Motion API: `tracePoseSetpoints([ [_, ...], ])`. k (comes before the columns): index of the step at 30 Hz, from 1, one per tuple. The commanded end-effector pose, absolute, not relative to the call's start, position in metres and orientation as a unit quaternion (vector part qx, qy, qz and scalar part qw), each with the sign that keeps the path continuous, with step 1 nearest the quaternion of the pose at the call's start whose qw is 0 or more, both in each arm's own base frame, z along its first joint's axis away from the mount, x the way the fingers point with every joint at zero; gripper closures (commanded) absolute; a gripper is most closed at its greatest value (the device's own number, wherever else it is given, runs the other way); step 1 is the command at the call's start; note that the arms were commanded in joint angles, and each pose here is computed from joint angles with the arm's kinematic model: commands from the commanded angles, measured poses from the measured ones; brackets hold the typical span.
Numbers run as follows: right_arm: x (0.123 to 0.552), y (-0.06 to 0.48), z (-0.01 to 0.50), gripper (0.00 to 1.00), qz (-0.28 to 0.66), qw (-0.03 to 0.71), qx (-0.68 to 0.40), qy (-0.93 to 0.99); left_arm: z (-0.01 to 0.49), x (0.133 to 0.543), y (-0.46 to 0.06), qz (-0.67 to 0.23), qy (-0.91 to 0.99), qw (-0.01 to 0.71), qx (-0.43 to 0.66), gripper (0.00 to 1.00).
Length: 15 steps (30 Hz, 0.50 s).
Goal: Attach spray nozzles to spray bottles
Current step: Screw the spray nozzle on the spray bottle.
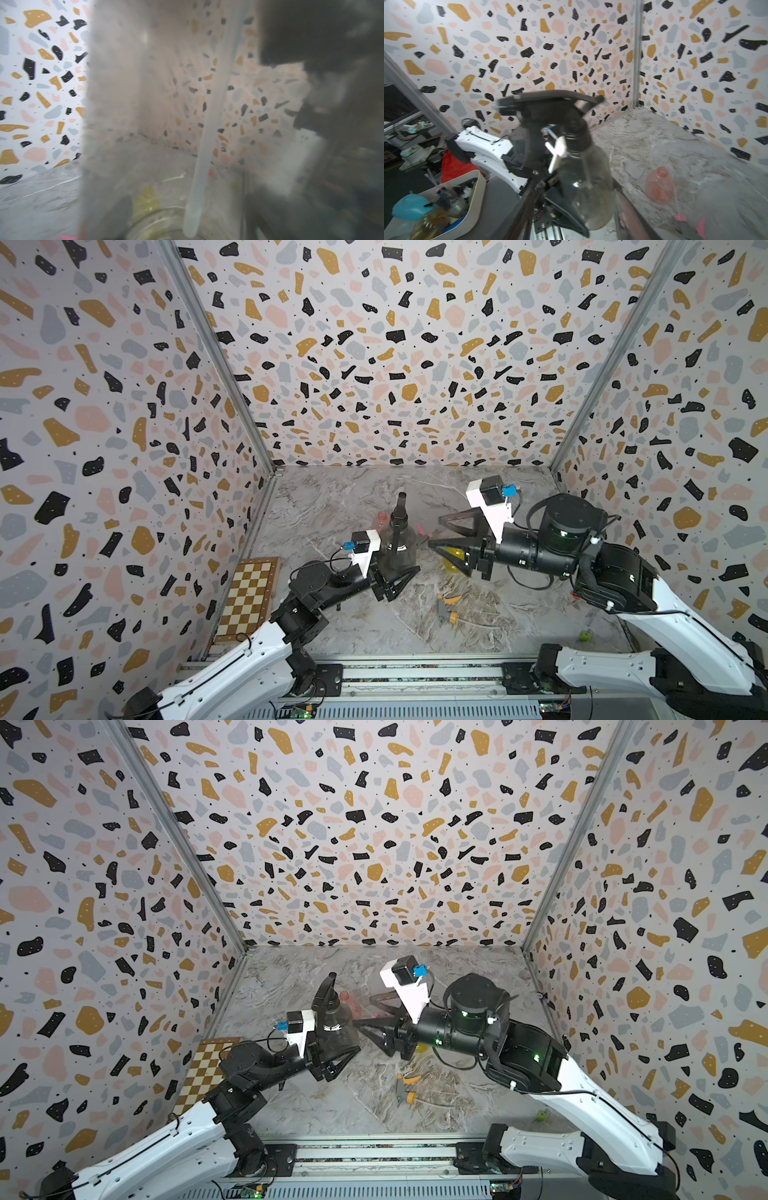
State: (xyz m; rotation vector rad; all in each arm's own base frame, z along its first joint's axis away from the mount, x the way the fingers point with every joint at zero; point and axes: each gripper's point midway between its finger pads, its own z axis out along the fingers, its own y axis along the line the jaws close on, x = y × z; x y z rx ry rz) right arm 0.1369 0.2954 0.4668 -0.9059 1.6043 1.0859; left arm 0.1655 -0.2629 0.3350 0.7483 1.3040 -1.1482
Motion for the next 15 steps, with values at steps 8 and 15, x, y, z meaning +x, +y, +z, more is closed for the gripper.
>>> tracePoseSetpoints([
  [8, 0.114, 0.306, 0.484, 0.26, 0.496, 0.465, -0.449, 0.580, 0.358, 0.125, -0.269, -0.564, 0.491, 0.544, 0.381, 1.00],
  [15, 0.109, 0.315, 0.492, 0.26, 0.511, 0.458, -0.466, 0.558, 0.356, 0.121, -0.274, -0.575, 0.490, 0.523, 0.394, 1.00],
])
